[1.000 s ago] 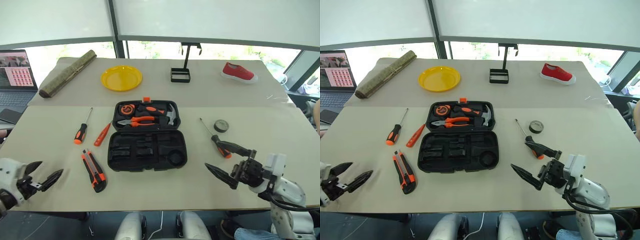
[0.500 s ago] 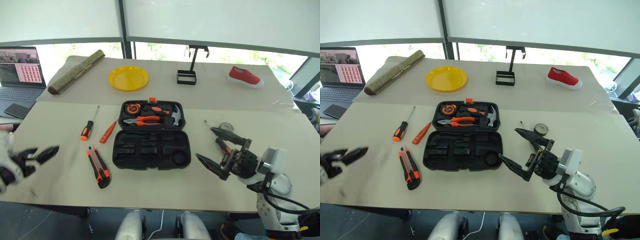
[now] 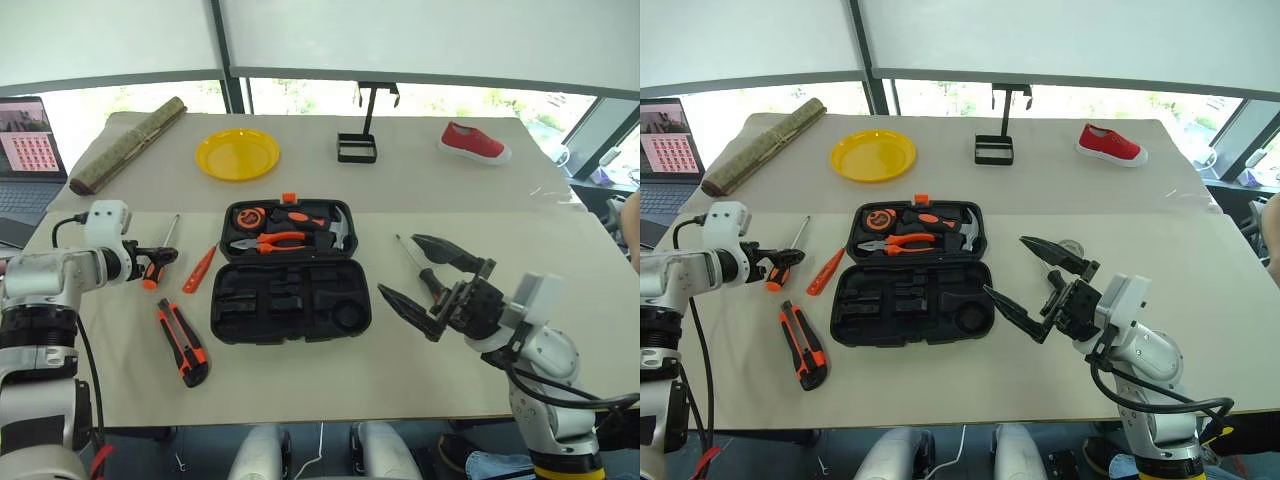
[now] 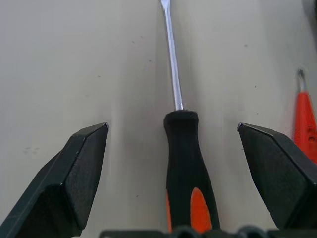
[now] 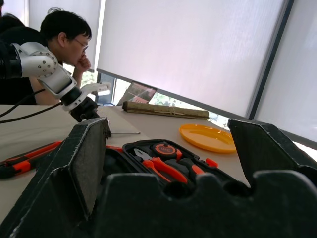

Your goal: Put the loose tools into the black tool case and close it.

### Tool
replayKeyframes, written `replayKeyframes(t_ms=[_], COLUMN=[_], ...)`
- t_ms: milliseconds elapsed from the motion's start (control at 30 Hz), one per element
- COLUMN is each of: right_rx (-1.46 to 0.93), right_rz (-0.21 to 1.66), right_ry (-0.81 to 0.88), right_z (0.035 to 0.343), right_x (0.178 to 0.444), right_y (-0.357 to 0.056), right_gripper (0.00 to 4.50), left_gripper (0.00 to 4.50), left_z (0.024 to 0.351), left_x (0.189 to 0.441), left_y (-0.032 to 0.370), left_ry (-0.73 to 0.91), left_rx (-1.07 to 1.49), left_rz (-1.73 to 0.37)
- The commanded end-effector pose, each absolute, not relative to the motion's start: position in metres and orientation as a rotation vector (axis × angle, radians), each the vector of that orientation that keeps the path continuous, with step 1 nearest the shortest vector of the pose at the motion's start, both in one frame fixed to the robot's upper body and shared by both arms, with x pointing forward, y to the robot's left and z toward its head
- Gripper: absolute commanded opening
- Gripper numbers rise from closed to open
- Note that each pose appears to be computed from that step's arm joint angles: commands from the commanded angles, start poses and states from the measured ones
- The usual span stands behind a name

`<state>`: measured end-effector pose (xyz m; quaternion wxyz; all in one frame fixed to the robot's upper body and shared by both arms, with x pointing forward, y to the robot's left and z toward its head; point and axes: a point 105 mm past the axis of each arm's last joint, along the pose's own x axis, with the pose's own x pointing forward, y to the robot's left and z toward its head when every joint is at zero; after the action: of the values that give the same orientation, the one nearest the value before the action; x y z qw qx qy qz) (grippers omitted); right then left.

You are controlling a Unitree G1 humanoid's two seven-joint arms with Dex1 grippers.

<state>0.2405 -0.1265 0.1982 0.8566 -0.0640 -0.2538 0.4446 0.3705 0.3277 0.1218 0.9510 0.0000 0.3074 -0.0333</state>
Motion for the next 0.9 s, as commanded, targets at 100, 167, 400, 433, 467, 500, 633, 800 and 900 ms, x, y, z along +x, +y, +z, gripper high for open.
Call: replayKeyframes(t_ms=[100,167,400,433,467,500,633,800,900], right_rx=[-0.170,-0.173,-0.194,-0.198,-0.201,-0.204,-0.211,-0.206,-0.195], right_rz=[0.909,0.907,0.899,0.895,0.888,0.886,0.872,0.871,0.878], right_ry=[-0.563,-0.560,-0.539,-0.530,-0.523,-0.506,-0.448,-0.412,-0.403], right_z=[0.210,0.210,0.214,0.215,0.216,0.216,0.216,0.219,0.218], right_x=[0.236,0.236,0.237,0.237,0.238,0.237,0.236,0.235,0.232], right_y=[-0.133,-0.134,-0.140,-0.142,-0.144,-0.146,-0.153,-0.148,-0.141], right_gripper=[4.50,4.50,4.50,4.50,4.50,4.50,4.50,4.50,4.50], left_gripper=[2.17,1.60,0.68,0.68,0.68,0.68,0.68,0.68,0.68], left_z=[0.113,0.114,0.198,0.211,0.218,0.224,0.212,0.178,0.165], left_x=[0.362,0.362,0.377,0.376,0.374,0.368,0.346,0.336,0.340], left_y=[0.335,0.342,0.327,0.313,0.299,0.277,0.208,0.154,0.146], left_ry=[0.693,0.680,0.146,0.068,0.029,0.003,0.081,0.204,0.248], left_rx=[0.026,0.032,0.195,0.232,0.268,0.325,0.574,0.829,0.882], left_rz=[-0.104,-0.088,-0.346,-0.436,-0.526,-0.655,-1.069,-1.298,-1.294])
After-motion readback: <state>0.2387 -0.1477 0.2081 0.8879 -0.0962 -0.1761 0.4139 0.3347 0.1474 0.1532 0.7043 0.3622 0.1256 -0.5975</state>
